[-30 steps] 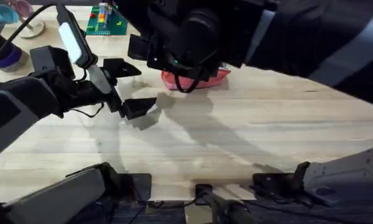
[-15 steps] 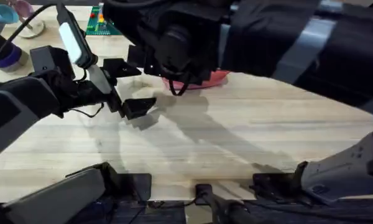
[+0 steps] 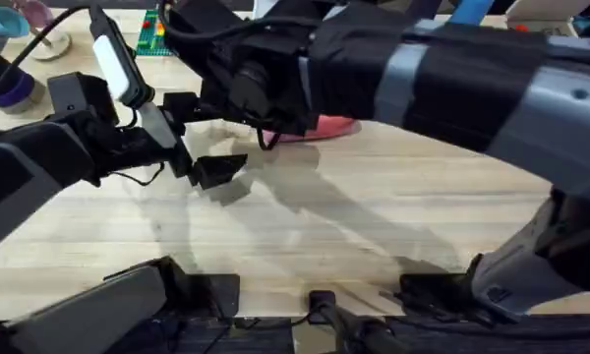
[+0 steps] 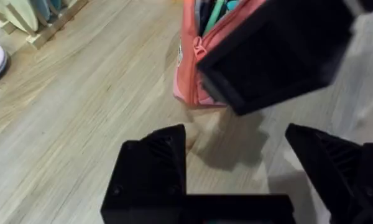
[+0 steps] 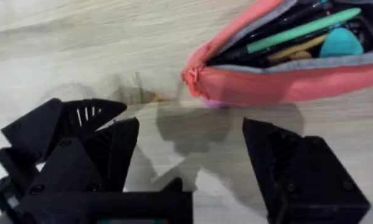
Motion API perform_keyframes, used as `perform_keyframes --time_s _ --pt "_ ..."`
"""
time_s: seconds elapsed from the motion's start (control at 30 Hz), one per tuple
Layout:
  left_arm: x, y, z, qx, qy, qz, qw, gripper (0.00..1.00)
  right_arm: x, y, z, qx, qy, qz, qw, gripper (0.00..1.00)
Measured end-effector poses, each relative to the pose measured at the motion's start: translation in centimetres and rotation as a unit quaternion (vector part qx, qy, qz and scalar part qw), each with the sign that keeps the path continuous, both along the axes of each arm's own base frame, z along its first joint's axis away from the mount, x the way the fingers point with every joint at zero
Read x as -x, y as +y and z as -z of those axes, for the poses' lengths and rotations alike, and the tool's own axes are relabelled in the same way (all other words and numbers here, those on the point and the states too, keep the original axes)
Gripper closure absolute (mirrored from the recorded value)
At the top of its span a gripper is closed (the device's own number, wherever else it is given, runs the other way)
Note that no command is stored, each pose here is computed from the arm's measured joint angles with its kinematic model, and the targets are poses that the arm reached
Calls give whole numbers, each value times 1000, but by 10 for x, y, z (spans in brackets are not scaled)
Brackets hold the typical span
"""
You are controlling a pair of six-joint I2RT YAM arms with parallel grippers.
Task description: Unzip the bag, pick up the pens from the table one at a time and place them inside, then zip the bag closed.
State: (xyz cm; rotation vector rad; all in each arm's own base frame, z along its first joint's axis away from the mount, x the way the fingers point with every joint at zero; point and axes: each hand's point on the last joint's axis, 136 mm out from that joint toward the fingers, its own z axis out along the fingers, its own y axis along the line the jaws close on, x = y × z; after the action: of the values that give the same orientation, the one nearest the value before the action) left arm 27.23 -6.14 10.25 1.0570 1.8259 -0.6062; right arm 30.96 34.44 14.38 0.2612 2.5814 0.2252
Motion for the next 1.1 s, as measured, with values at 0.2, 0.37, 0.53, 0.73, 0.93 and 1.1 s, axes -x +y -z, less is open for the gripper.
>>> perform_keyframes --time_s 0.2,0.37,0.53,0.73,0.93,1.1 --pt "0 0 0 0 0 0 1000 6 -11 5 14 -3 -2 5 1000 6" --pt "0 0 0 0 0 0 1000 6 -18 10 24 -5 -4 9 1000 6" --pt "0 0 0 0 0 0 1000 6 -26 12 36 -6 -4 14 1000 8" --pt "0 0 0 0 0 0 1000 5 -37 12 38 -16 -11 23 1000 65" --pt "0 0 0 0 0 0 1000 6 -38 12 38 -17 -12 24 999 200" --pt "0 0 0 0 0 0 1000 6 -39 12 38 -17 -13 24 999 289"
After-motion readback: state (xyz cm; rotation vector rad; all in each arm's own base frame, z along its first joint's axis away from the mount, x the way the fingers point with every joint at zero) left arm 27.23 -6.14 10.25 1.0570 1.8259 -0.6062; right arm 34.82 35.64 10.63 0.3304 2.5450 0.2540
